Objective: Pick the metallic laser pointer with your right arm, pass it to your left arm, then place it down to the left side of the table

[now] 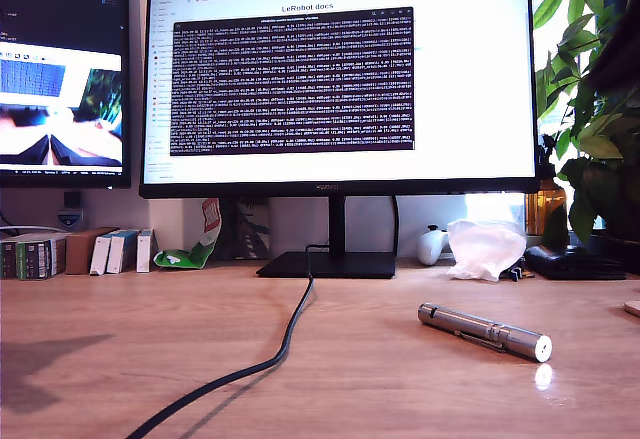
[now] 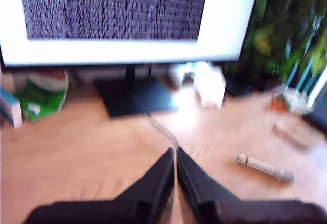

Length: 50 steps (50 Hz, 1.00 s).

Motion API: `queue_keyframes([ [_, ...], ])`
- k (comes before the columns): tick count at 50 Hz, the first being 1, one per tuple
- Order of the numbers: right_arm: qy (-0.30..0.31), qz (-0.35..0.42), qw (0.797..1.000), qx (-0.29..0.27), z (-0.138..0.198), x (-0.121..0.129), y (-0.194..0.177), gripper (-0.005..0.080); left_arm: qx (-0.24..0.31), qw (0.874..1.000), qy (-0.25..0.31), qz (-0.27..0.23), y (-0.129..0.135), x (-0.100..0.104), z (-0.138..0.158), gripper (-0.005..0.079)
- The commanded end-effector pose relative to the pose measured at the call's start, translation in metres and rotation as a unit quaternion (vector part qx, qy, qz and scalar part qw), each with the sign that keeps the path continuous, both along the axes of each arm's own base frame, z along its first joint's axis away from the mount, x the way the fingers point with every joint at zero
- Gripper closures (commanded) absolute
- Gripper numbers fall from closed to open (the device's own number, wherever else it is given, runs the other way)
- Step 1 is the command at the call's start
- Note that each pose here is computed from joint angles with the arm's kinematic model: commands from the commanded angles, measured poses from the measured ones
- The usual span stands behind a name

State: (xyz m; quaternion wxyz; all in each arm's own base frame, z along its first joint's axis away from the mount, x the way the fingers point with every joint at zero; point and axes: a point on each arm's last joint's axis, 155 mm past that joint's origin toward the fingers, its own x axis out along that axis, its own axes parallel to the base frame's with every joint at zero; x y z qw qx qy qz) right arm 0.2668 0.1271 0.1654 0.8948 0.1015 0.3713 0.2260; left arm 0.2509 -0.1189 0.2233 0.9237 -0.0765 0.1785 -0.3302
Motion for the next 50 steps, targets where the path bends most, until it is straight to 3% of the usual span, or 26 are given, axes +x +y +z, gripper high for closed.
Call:
queue_keyframes([
  [1,0.024,0.021,0.999,-0.028,-0.014,0.000,0.008,0.0764,0.024,0.999,0.011,-0.020,-0.005,0.000,-0.007,0.0762],
  [20,0.148,0.065,0.971,-0.177,-0.080,0.006,0.028,0.0726,0.057,0.993,0.069,-0.072,-0.024,0.001,-0.040,0.0762],
  [29,0.212,0.090,0.949,-0.214,-0.108,0.000,0.030,0.0537,0.059,0.994,0.065,-0.073,-0.025,0.001,-0.039,0.0762],
  [34,0.230,0.103,0.941,-0.228,-0.117,0.000,0.030,0.0482,0.060,0.994,0.065,-0.070,-0.024,0.002,-0.039,0.0762],
  [50,0.224,0.149,0.928,-0.256,-0.131,0.004,0.033,0.0461,0.062,0.994,0.065,-0.067,-0.023,0.003,-0.040,0.0762],
])
